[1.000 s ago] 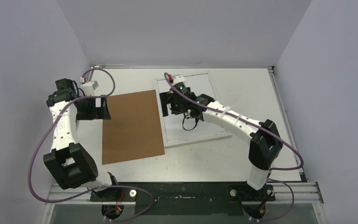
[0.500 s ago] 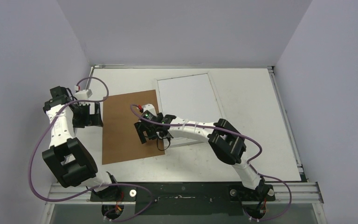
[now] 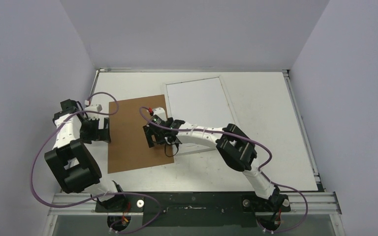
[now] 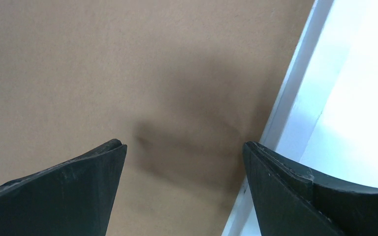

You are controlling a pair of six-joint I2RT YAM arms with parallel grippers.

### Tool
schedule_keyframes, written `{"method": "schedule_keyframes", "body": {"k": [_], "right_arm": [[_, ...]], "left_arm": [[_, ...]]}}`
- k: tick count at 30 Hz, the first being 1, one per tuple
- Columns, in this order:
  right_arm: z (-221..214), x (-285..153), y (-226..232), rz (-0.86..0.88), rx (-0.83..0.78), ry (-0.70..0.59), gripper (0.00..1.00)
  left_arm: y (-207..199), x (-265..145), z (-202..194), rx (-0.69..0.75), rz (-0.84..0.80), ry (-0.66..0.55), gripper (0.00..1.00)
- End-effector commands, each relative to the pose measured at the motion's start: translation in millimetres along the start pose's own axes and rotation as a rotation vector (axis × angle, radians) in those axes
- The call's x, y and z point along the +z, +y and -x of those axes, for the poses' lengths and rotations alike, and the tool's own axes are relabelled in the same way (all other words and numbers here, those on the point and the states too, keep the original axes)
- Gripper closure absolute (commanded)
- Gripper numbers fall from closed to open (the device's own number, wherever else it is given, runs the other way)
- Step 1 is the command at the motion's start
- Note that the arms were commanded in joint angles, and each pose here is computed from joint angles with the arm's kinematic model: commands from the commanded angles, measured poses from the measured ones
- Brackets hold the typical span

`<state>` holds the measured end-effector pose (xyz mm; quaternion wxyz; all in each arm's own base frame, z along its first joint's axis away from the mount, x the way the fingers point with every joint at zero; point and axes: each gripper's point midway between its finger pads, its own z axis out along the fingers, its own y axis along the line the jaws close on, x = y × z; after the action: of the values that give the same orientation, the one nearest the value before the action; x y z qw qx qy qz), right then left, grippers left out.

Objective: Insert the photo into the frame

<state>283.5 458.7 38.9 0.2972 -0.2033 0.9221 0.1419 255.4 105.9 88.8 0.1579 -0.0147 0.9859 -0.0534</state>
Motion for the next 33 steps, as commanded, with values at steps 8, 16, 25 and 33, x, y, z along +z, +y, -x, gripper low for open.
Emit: {"method": "schedule_keyframes", "body": {"k": [8, 16, 25, 33], "right_arm": [[25.3, -4.1, -52.0, -0.106, 0.100, -0.061, 0.09], [16.5, 8.7, -31.2, -0.040, 0.119, -0.023, 0.09], [19.1, 11.5, -21.2, -0.010, 0.198, -0.023, 0.10], [16.6, 19.1, -21.5, 0.027, 0.276, -0.006, 0.10]], "left_arm": [[23.1, 23.4, 1.2, 0.033, 0.064, -0.005, 0.00], [23.1, 43.0, -1.9, 0.003, 0.038, 0.010, 0.12], [53.5, 86.3, -0.1, -0.052, 0.152, 0.019, 0.28], [41.9, 100.4, 4.0, -0.035, 0.147, -0.014, 0.42]]}}
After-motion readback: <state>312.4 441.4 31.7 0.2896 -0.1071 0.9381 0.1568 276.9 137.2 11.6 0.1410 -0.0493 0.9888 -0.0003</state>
